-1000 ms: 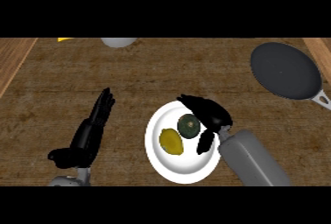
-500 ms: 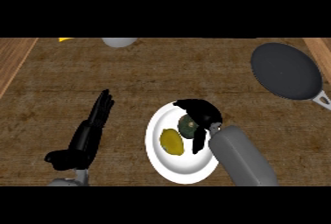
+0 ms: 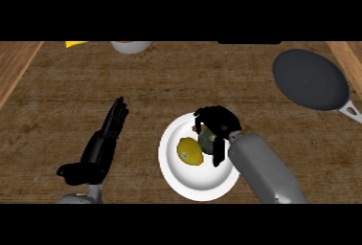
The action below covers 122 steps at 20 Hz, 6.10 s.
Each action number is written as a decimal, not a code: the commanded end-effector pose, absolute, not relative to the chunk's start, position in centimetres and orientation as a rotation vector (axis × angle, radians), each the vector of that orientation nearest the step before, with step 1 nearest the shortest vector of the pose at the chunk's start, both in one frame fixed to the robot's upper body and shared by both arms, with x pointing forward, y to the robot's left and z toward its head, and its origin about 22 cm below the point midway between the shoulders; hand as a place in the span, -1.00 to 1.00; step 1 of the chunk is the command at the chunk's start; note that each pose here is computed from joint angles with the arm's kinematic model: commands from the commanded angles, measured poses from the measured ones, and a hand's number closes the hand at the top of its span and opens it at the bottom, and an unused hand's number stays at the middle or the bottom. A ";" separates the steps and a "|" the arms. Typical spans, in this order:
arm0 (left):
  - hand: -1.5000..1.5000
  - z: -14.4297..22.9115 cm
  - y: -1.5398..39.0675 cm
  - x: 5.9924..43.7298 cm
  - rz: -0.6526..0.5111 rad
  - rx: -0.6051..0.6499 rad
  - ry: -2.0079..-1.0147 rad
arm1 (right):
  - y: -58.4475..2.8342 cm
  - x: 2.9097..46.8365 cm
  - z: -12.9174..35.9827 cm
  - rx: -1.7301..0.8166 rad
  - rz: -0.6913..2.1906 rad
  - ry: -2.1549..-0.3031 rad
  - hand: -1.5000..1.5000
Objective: Pick the squash from the plate and place it in the pan
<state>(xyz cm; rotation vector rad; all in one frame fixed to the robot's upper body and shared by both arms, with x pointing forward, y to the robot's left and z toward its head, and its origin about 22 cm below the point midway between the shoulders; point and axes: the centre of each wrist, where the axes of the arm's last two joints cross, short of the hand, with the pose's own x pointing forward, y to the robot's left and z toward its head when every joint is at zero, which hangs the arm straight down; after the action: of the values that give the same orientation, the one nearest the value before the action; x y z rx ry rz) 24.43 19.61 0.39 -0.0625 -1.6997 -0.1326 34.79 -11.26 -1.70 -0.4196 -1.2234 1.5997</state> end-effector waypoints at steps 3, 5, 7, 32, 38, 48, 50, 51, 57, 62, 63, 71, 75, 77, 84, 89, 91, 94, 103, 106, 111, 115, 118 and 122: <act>0.00 1.2 19.2 24.4 -0.128 -0.077 -1.679 | -10.5 34.1 -3.1 -0.462 1.593 -1.280 1.00; 0.00 0.2 20.4 23.6 -0.122 -0.061 -1.703 | -14.5 33.1 -3.8 -0.511 1.543 -1.346 1.00; 0.00 0.8 20.3 23.3 -0.121 -0.049 -1.689 | -12.6 34.3 -2.1 -0.575 1.452 -1.425 1.00; 0.00 1.8 19.2 24.6 -0.130 -0.088 -1.689 | -29.9 31.4 9.2 -0.809 0.576 -1.683 1.00; 0.00 0.6 20.5 24.6 -0.149 -0.062 -1.694 | -33.2 35.9 8.2 -0.900 0.490 -1.669 1.00; 0.00 1.3 21.0 24.6 -0.156 -0.105 -1.718 | -40.5 37.4 6.6 -1.204 0.288 -1.731 1.00; 0.00 0.7 19.2 24.4 -0.185 -0.107 -1.727 | -40.9 38.1 6.6 -1.183 0.256 -1.740 1.00; 0.00 2.3 18.2 25.9 -0.171 -0.120 -1.716 | -40.5 38.2 5.9 -1.177 0.261 -1.745 1.00; 0.00 1.9 19.0 24.8 -0.182 -0.134 -1.719 | -43.2 38.5 7.9 -1.212 0.218 -1.737 1.00; 0.00 2.2 18.0 25.4 -0.211 -0.172 -1.744 | -44.7 37.0 6.1 -1.090 0.470 -1.395 -1.00; 0.00 1.9 18.0 25.2 -0.226 -0.163 -1.739 | -45.0 37.2 6.9 -1.079 0.529 -1.364 -1.00; 0.00 2.6 17.5 25.1 -0.223 -0.178 -1.736 | -42.8 38.7 6.7 -0.775 0.477 -1.457 -1.00; 0.00 2.1 19.1 25.5 -0.199 -0.150 -1.748 | -41.6 39.4 6.7 -0.742 0.289 -1.631 -1.00; 0.00 2.3 17.6 25.3 -0.188 -0.157 -1.746 | -43.3 38.8 7.5 -0.706 0.217 -1.701 -1.00; 0.00 1.3 19.0 25.2 -0.193 -0.126 -1.726 | -47.3 36.5 8.5 -0.517 0.057 -1.721 -1.00; 0.00 1.4 19.7 25.8 -0.173 -0.099 -1.716 | -49.7 34.0 7.6 -0.308 0.046 -1.753 -1.00; 0.00 2.2 19.1 25.8 -0.145 -0.115 -1.733 | -52.0 31.9 7.9 -0.250 0.086 -1.747 -1.00; 0.00 2.4 18.7 26.5 -0.157 -0.114 -1.741 | -52.5 31.0 7.2 -0.202 0.132 -1.761 -1.00; 0.00 1.1 19.7 25.1 -0.141 -0.095 -1.714 | -54.1 28.0 5.4 -0.227 0.182 -1.788 -1.00; 0.00 1.0 18.8 24.5 -0.166 -0.131 -1.717 | -54.1 28.3 5.9 -0.233 0.208 -1.760 -1.00; 0.00 0.6 18.7 24.4 -0.146 -0.111 -1.720 | -55.4 25.7 4.7 -0.232 0.228 -1.765 -1.00; 0.00 1.0 19.9 25.1 -0.150 -0.107 -1.715 | -55.5 26.0 5.2 -0.274 0.239 -1.741 -1.00; 0.00 1.2 20.3 25.3 -0.174 -0.089 -1.731 | -54.7 27.0 5.3 -0.320 0.262 -1.729 -1.00; 0.00 0.7 18.4 24.6 -0.155 -0.121 -1.712 | -55.4 25.8 4.9 -0.312 0.277 -1.738 -1.00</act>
<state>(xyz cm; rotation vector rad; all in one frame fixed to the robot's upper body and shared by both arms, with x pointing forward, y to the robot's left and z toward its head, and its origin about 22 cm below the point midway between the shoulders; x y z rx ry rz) 25.17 19.34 0.99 -0.1046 -1.7174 -0.1585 26.77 -54.72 4.97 -0.4266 -1.6511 0.2601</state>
